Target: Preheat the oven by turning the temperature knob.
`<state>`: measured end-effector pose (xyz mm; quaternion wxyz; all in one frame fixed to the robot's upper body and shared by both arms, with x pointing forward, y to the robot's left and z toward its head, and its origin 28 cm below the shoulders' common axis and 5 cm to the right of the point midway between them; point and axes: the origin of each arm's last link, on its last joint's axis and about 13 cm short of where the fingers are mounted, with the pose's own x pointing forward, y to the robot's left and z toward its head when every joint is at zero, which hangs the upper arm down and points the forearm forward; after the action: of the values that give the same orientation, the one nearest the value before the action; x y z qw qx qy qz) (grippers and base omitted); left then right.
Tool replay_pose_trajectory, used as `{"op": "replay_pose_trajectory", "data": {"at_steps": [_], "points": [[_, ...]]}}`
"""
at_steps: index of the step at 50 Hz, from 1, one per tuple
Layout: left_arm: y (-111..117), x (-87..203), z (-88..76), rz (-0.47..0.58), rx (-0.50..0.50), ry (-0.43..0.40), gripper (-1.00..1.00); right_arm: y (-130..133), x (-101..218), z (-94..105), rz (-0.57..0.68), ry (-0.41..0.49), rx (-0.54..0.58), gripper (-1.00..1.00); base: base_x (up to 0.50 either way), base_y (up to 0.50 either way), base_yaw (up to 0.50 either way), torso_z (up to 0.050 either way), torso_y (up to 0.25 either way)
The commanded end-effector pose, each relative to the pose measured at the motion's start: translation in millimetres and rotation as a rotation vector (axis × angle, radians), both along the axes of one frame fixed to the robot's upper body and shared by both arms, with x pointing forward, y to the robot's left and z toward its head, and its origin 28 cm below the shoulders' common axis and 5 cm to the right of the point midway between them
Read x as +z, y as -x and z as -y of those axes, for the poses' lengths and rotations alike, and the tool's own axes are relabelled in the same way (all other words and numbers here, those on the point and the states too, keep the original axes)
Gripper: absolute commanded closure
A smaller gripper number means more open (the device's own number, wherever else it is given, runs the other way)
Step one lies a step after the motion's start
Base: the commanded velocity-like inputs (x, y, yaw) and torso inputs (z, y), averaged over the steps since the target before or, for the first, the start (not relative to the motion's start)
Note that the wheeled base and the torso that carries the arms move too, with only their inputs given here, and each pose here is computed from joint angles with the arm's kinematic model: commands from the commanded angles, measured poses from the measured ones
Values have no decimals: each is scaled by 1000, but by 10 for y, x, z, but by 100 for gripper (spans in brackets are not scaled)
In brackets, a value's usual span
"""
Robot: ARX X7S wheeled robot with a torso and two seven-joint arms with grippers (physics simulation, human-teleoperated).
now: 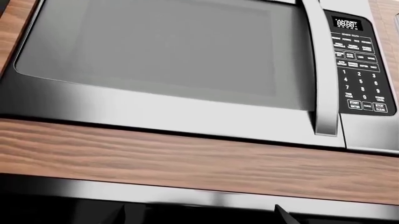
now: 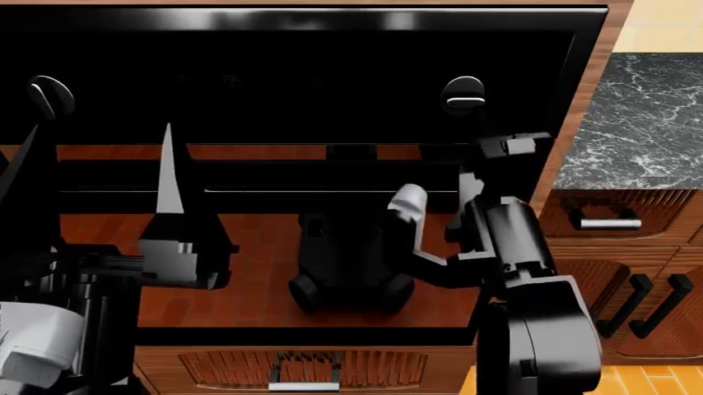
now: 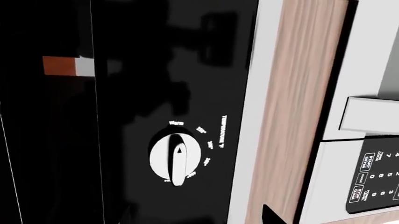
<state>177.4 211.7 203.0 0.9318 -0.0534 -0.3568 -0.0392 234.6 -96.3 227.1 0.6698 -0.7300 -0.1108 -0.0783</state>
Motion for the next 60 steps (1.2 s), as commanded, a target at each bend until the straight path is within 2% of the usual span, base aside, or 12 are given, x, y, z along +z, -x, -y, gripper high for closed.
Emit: {"op": "replay_pose_trajectory", "data": {"at_steps": [1,60], "points": [[-11,-5,-8,-6,3,1,-100,-88,-23,9,-10,-8,-7,-100,0,0,0,0,0],[-16,-9,-17,-11,1,0,-100,-414,25,100,-30,-21,-73,-100,0,0,0,0,0]]}}
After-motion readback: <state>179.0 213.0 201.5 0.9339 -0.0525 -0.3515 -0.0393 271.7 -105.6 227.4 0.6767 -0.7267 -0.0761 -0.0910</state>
